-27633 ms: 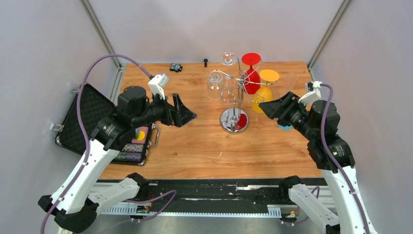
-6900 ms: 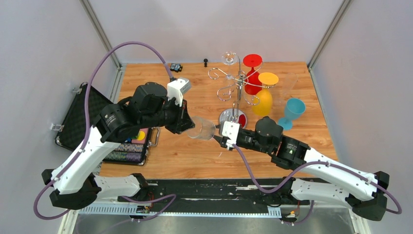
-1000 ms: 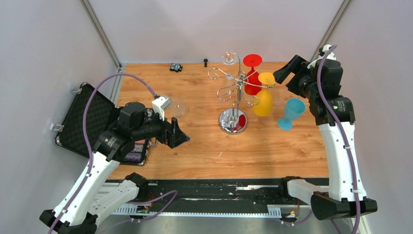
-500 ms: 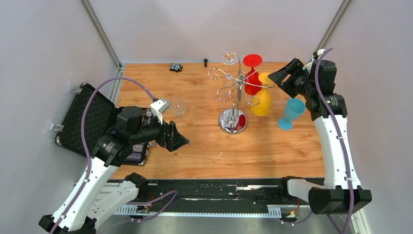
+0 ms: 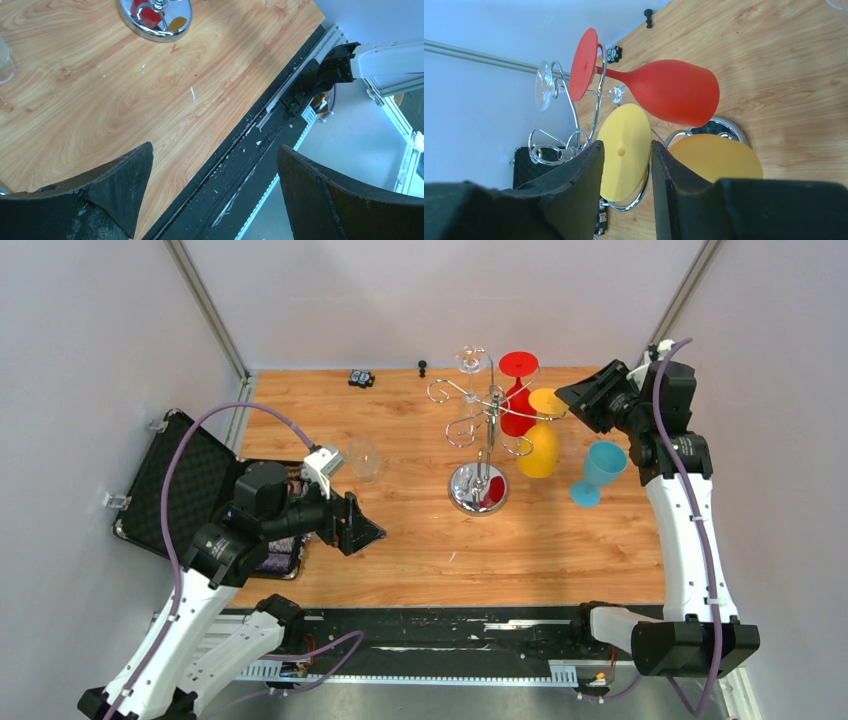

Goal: Take the wine glass off the wine glass rack
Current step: Pick up the wine glass from the wine rack, then place the wine glass at the center of the board.

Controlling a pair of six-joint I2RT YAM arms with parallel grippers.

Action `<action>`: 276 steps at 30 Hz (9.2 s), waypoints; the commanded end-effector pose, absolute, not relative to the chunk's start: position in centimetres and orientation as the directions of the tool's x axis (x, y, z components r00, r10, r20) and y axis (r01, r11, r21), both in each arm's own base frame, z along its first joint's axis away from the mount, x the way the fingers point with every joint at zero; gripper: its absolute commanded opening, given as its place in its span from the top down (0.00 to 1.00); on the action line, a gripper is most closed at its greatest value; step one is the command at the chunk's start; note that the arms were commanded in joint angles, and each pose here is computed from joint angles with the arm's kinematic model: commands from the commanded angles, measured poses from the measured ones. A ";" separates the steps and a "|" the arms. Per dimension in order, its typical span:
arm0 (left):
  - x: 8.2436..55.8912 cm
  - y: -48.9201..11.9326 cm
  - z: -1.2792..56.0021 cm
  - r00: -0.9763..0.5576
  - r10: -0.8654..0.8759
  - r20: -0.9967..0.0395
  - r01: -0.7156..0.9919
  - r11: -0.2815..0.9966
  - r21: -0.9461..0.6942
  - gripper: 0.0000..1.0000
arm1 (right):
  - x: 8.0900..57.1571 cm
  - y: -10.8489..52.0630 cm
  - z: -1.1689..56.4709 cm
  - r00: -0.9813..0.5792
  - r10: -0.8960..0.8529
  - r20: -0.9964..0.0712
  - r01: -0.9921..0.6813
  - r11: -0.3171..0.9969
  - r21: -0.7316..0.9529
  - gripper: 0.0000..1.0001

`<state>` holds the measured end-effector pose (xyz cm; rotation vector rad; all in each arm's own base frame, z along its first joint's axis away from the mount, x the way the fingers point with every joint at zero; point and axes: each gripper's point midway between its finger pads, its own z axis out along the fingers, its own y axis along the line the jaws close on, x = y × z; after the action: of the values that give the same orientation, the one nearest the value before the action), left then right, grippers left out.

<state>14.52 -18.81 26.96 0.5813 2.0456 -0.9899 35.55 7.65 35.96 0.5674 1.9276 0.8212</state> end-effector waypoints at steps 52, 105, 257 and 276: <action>13.2 -17.9 28.8 -0.567 0.037 -0.823 0.674 0.595 -0.438 0.00 | 33.4 6.7 40.0 -0.342 0.796 -0.499 -0.046 0.516 0.855 1.00; 13.4 -17.8 29.4 -0.564 0.028 -0.825 0.666 0.606 -0.435 0.00 | 36.4 8.6 40.8 -0.413 0.807 -0.422 -0.081 0.429 0.900 1.00; 13.0 -20.9 46.6 -0.667 -0.422 -0.614 0.560 0.260 -0.787 0.30 | 8.4 38.4 50.2 0.641 0.249 -0.726 -0.768 0.180 -0.615 1.00; 12.3 -21.1 46.3 -0.677 -0.390 -0.625 0.575 0.249 -0.779 1.00 | 8.9 38.4 50.8 0.666 0.230 -0.710 -0.745 0.254 -0.617 0.99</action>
<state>12.95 -20.80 45.79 0.1057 1.7589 -1.5252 8.86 39.74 47.01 -1.2374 0.5908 0.7179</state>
